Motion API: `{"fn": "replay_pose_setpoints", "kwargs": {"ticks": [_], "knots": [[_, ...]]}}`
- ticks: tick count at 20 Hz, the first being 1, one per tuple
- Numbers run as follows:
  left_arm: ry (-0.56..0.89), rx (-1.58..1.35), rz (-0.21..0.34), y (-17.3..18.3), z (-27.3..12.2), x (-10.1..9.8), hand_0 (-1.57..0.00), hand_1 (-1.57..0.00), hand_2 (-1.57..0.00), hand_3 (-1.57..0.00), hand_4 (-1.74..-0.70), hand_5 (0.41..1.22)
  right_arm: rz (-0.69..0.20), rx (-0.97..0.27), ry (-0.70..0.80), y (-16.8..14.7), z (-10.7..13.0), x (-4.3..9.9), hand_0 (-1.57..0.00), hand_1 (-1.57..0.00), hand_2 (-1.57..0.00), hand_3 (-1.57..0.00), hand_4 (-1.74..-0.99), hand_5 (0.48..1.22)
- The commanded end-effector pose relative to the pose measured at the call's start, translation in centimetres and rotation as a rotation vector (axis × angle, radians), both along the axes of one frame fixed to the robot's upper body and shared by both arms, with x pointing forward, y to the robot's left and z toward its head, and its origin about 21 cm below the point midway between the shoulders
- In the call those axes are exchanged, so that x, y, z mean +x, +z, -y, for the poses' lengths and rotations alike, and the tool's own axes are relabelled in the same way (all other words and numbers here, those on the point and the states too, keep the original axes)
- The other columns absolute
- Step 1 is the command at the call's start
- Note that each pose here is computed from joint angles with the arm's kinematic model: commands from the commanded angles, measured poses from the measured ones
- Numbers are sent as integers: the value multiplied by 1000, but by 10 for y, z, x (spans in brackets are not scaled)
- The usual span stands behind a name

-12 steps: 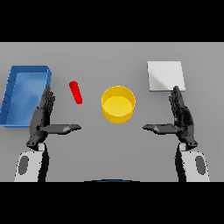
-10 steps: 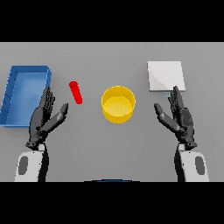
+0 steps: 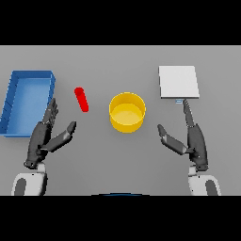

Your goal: Pick up the red beaker and tilt it to pour out 1 green nut into yellow bowl. Pick up the yellow bowl and place it on the metallic measuring scale.

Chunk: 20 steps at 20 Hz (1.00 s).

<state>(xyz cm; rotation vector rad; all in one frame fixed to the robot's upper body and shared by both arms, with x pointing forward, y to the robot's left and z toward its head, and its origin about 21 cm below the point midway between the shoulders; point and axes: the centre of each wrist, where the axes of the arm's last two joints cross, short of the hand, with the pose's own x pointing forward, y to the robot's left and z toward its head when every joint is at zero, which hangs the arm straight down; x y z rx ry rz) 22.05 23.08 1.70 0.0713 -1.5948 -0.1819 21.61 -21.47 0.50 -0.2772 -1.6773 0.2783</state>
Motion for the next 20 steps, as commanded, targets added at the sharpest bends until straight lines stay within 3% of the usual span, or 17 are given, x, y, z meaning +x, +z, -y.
{"fn": "replay_pose_setpoints", "kwargs": {"ticks": [1,4,14,20], "knots": [[3,10,-16,0,-2,1,1,1,1,1,-1164,602,-12,11,3,-3,-3,-2,1,1,1,1,-1173,593],[-5,40,-36,-6,1,-1,1,1,1,1,-1159,602,2,35,17,2,-2,-2,1,1,1,1,-1199,603],[-39,93,-46,-32,22,62,1,1,1,1,-1248,650,7,58,41,1,3,-4,1,1,1,1,-1280,634],[-42,94,-56,-36,28,92,1,1,1,1,-1280,682,-1,51,32,4,4,-1,1,1,1,1,-1266,635]]}}
